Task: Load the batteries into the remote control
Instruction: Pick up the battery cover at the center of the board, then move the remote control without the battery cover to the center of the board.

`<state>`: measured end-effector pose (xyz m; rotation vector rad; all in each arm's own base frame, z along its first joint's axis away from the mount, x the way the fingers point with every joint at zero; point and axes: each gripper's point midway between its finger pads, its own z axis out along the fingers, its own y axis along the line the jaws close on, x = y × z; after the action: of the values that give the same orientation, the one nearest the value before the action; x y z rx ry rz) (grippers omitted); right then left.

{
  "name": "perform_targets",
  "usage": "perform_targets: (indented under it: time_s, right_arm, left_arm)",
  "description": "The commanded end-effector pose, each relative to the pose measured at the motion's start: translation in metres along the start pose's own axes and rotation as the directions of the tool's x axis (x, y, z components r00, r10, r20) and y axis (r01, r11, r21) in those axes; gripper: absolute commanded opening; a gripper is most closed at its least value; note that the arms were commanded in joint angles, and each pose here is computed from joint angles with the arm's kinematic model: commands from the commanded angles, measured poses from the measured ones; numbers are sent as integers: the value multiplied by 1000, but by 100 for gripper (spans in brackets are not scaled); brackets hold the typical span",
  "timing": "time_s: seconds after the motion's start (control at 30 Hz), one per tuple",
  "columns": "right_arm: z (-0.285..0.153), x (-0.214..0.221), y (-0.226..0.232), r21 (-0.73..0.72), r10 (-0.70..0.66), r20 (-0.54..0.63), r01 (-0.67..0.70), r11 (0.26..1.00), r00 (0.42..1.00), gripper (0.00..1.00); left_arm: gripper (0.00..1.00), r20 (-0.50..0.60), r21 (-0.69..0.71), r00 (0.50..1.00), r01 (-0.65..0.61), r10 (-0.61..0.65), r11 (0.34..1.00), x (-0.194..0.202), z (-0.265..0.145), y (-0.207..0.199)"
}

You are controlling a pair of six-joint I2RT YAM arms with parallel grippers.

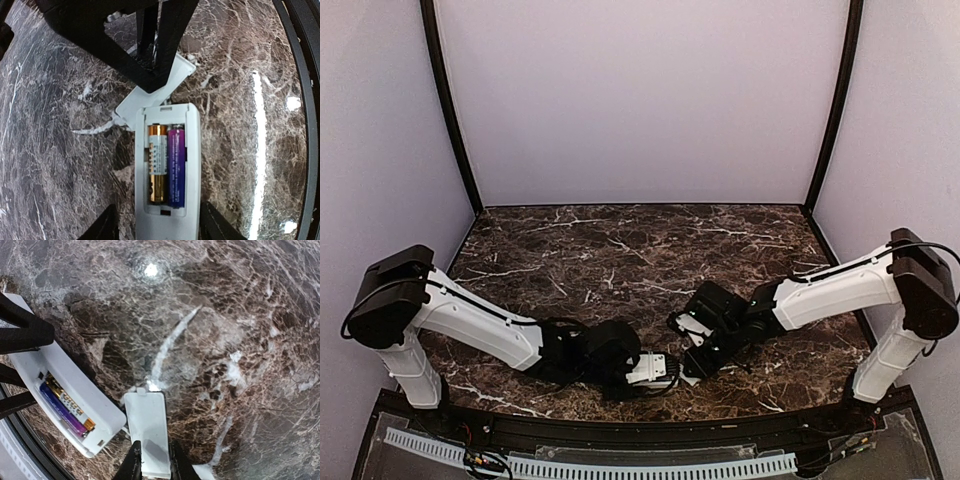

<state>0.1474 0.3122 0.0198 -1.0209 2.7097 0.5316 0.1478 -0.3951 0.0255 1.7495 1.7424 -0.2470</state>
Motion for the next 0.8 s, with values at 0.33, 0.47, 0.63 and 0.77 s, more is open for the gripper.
perform_targets:
  time_s: [0.33, 0.47, 0.63, 0.77]
  right_arm:
    - [2, 29, -1, 7, 40, -67, -40, 999, 997, 19]
    - [-5, 25, 1, 8, 42, -47, -42, 999, 998, 19]
    - [-15, 8, 2, 23, 26, 17, -27, 999, 1000, 20]
    - [-15, -8, -5, 58, 29, 51, -32, 998, 998, 19]
  left_arm:
    - [44, -390, 22, 906, -166, 162, 986, 97, -20, 14]
    - [43, -415, -29, 904, -129, 106, 991, 103, -18, 36]
    - [41, -438, -60, 895, -120, 82, 991, 113, -14, 53]
    - [44, -434, -100, 898, -122, 67, 988, 115, -13, 66]
